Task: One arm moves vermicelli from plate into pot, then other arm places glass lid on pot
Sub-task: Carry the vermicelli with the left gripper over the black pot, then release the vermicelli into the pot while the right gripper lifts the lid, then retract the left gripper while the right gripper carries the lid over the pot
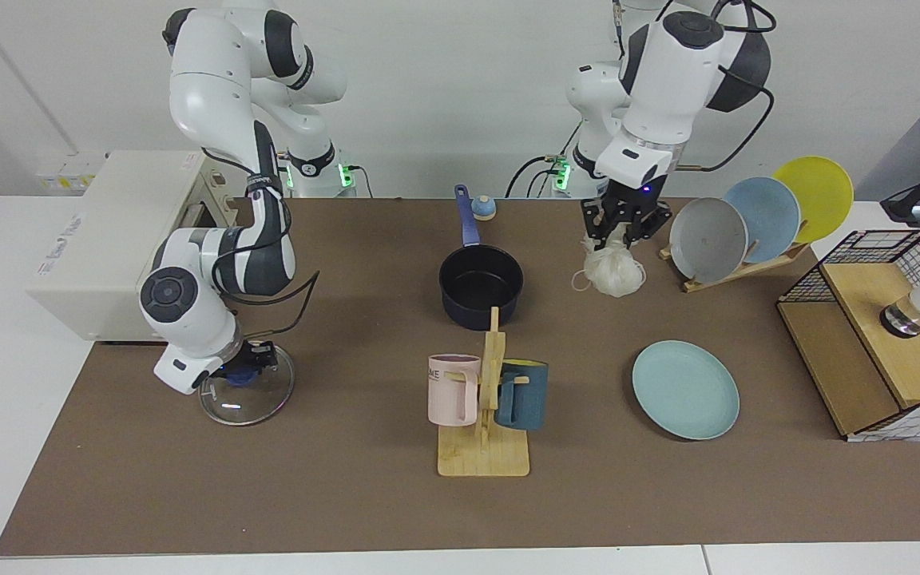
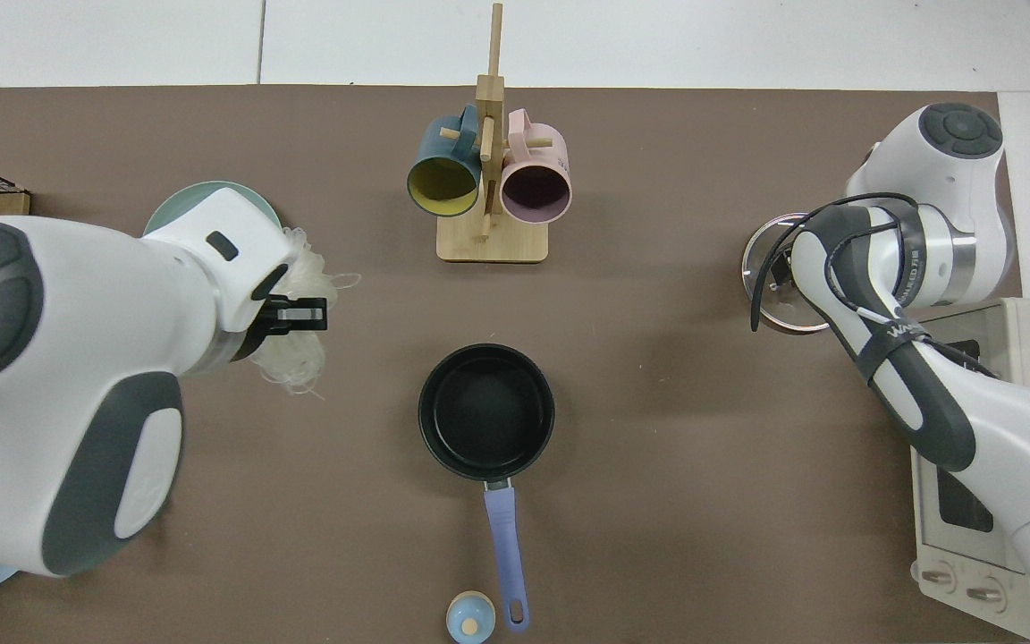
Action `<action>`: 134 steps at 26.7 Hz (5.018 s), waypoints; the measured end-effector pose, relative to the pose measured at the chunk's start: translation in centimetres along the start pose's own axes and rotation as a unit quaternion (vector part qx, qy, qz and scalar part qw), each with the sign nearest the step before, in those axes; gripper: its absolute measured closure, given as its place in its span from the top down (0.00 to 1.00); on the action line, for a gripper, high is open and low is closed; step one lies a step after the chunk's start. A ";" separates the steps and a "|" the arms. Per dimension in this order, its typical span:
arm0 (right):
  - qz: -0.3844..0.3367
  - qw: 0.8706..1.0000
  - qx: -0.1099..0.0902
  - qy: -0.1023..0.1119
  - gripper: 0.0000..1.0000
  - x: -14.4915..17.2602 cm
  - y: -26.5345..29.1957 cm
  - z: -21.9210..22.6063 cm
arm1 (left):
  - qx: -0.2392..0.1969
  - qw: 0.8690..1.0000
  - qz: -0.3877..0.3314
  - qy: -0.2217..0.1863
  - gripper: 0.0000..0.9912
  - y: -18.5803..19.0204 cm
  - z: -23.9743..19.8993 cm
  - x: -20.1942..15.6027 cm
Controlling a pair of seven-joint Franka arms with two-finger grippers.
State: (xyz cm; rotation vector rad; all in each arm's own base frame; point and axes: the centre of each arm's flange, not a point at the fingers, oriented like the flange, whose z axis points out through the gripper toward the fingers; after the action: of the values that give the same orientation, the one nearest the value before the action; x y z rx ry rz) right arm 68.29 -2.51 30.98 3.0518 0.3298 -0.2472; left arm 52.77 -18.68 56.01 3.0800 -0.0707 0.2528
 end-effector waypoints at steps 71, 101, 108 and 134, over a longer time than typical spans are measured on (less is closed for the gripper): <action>0.019 0.998 0.054 0.005 0.50 -6.3 -13.5 -15.3 | 0.013 0.997 0.009 -0.071 1.00 11.8 12.3 -3.9; 0.199 0.974 0.104 0.024 0.50 -9.1 -39.9 -15.1 | 0.018 0.996 0.015 -0.089 1.00 -17.6 -1.0 2.3; 0.222 0.969 0.105 0.012 0.50 -8.9 -42.7 -12.5 | 0.018 0.994 0.015 -0.105 1.00 -17.6 -0.8 1.9; 0.252 0.962 0.103 0.008 0.49 -9.2 -45.9 -7.9 | 0.018 0.995 0.015 -0.100 1.00 -17.7 -0.9 2.0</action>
State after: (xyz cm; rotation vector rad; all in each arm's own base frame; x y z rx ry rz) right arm 50.69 40.95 38.20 3.1986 -0.5041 -0.2352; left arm 55.50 -1.11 56.40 3.1313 -0.1210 -0.0542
